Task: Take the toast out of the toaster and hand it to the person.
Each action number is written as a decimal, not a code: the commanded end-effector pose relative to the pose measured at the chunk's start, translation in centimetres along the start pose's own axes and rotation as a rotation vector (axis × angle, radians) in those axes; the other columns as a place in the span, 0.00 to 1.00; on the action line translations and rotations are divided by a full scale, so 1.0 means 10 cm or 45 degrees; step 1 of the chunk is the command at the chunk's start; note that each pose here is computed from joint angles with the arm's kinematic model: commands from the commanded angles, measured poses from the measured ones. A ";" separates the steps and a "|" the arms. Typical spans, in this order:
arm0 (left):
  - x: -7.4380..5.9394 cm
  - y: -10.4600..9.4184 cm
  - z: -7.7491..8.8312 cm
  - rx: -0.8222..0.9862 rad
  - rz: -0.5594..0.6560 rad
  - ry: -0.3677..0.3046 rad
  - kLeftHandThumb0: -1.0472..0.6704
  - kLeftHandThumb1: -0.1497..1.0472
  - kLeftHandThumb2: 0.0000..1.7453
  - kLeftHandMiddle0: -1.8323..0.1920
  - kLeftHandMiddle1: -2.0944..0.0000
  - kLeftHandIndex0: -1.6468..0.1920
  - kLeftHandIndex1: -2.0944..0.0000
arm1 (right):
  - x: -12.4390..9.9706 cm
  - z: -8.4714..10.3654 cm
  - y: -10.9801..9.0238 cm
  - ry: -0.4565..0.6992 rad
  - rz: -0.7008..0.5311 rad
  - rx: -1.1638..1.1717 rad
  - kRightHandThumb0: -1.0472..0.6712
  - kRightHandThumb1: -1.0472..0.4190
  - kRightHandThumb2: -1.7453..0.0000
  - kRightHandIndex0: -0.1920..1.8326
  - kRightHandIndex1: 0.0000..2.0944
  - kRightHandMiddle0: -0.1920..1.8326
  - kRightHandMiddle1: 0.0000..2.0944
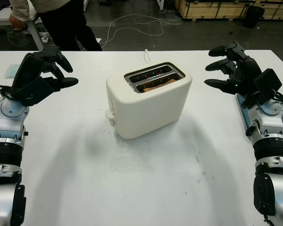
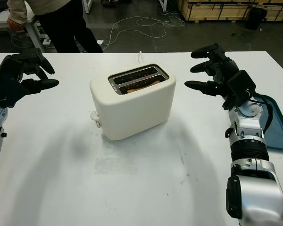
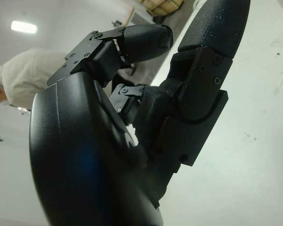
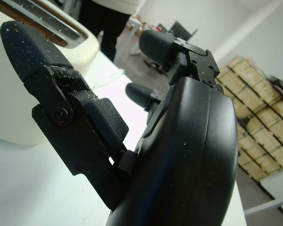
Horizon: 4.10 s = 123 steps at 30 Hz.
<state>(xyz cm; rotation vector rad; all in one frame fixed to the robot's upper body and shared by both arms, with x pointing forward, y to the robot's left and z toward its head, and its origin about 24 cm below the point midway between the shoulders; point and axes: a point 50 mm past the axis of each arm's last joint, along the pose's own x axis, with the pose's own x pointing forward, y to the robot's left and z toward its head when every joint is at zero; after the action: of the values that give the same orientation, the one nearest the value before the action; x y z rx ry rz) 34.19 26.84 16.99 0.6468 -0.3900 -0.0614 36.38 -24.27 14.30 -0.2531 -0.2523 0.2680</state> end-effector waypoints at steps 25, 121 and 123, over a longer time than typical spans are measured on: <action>0.01 0.01 0.01 0.004 0.005 -0.025 0.00 0.84 0.00 0.56 0.28 0.56 0.27 | 0.00 0.02 0.00 -0.017 -0.005 -0.006 0.00 0.29 1.00 0.10 0.72 0.13 0.63; 0.01 0.00 0.02 -0.004 0.008 -0.031 0.00 0.84 0.00 0.56 0.28 0.56 0.27 | -0.01 0.01 0.00 -0.023 -0.011 0.001 0.00 0.29 1.00 0.10 0.73 0.13 0.64; 0.01 0.00 0.02 -0.002 0.006 -0.030 0.00 0.84 0.00 0.56 0.28 0.56 0.27 | -0.01 0.01 0.00 -0.021 -0.008 -0.002 0.00 0.29 1.00 0.10 0.73 0.13 0.63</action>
<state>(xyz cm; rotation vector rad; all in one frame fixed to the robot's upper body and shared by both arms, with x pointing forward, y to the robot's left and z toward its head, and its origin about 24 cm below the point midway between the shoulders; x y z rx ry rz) 34.13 26.78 17.04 0.6486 -0.4042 -0.0658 36.37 -24.26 14.32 -0.2538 -0.2543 0.2695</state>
